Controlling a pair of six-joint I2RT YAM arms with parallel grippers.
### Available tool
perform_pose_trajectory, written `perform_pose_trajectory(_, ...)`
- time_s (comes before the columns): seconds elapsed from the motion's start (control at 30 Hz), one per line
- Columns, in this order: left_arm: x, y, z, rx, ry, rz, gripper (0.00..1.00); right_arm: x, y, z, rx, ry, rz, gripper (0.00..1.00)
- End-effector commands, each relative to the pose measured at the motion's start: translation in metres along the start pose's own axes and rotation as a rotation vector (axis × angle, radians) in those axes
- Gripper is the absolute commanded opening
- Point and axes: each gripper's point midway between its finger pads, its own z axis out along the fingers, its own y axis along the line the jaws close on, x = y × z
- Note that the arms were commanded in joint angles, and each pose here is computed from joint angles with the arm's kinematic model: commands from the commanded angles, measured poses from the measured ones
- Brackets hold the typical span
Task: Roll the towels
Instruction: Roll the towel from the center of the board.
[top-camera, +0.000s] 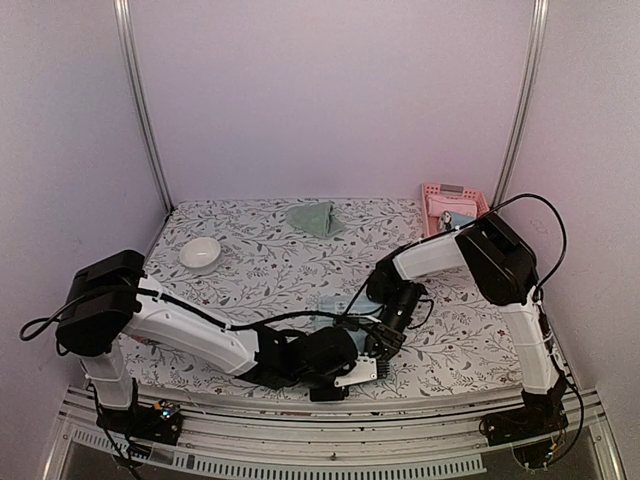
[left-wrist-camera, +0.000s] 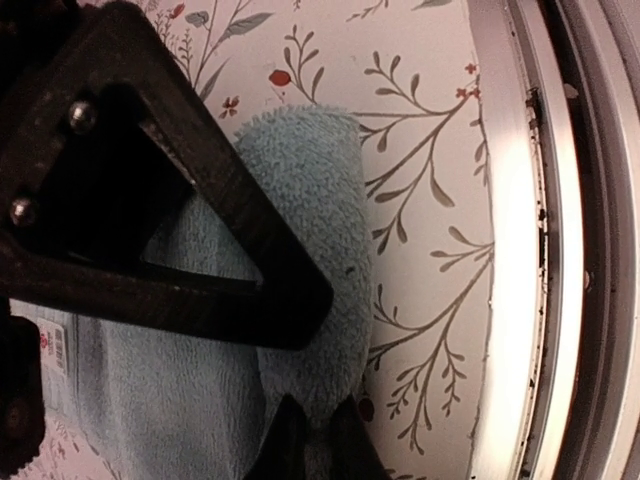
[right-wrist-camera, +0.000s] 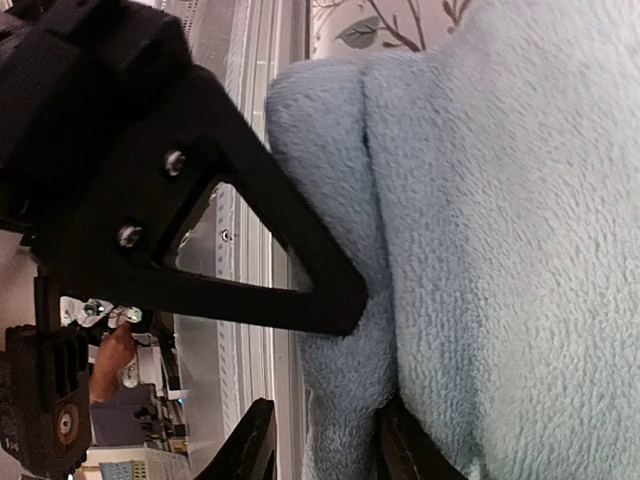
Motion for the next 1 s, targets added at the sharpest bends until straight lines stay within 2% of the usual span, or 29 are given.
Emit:
perform_pose_trajectory(0.0,0.000,-0.010,0.000,0.071,0.023,-0.028,0.00,-0.019,0.027,-0.042,0.111,-0.057,-0.177,0.37)
perform_pose_trajectory(0.2,-0.010,-0.013,-0.003,0.307,0.049,-0.214,0.00,-0.028,0.049,-0.135,0.361,-0.243,-0.224,0.39)
perform_pose_trajectory(0.3,-0.012,-0.013,0.002,0.440,0.058,-0.319,0.00,-0.029,0.081,-0.178,0.447,-0.403,-0.312,0.38)
perform_pose_trajectory(0.47,-0.014,-0.010,0.011,0.737,0.068,-0.583,0.00,-0.015,0.116,-0.200,0.710,-0.507,-0.522,0.35)
perform_pose_trajectory(0.57,-0.017,-0.006,0.015,0.834,0.074,-0.672,0.00,0.002,0.114,-0.190,0.839,-0.477,-0.572,0.36)
perform_pose_trajectory(0.8,0.004,-0.005,0.030,0.945,0.159,-0.856,0.00,0.023,0.089,-0.123,0.964,-0.235,-0.669,0.30)
perform_pose_trajectory(0.97,0.014,-0.010,0.040,0.943,0.219,-0.890,0.00,0.024,0.064,-0.081,1.021,-0.082,-0.718,0.35)
